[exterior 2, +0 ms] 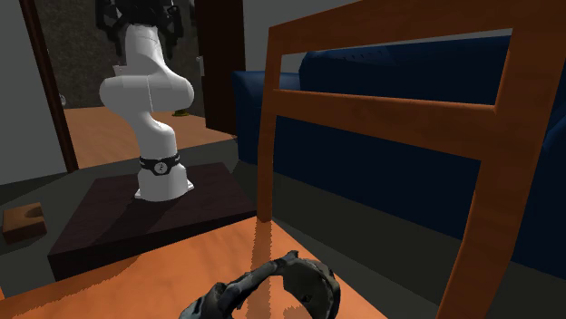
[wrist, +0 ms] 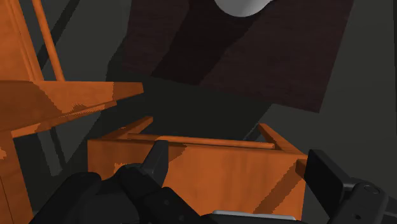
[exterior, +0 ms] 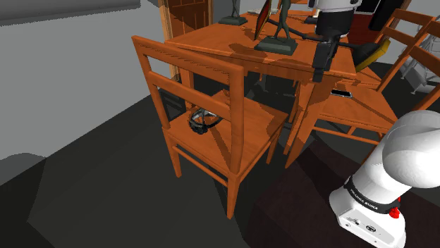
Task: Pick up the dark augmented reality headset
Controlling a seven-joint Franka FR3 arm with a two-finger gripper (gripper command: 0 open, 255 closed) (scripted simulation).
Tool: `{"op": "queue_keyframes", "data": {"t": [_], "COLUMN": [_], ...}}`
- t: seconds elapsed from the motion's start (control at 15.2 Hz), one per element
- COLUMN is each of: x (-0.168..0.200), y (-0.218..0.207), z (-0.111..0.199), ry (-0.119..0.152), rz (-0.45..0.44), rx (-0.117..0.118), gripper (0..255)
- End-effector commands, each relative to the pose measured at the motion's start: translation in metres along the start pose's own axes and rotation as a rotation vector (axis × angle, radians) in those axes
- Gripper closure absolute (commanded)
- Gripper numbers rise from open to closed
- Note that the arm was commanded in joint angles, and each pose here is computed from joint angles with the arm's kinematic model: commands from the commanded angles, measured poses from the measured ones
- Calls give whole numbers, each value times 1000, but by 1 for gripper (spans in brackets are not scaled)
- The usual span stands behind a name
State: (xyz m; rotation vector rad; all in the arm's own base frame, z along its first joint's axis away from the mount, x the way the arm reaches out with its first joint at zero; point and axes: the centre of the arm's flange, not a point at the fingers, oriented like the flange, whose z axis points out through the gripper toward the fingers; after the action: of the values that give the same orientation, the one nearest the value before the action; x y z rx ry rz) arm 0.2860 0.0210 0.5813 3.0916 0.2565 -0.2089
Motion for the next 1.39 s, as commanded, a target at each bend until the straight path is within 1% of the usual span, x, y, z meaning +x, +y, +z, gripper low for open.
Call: {"op": "queue_keyframes", "data": {"t": [0.0,0.66,1.32], "x": [0,79,177], "y": [0,-49,-69], "z": [0,78,147], "ry": [0,89,178], "rz": [0,341,681], "rx": [0,25,51], "gripper": [0,0,0]}}
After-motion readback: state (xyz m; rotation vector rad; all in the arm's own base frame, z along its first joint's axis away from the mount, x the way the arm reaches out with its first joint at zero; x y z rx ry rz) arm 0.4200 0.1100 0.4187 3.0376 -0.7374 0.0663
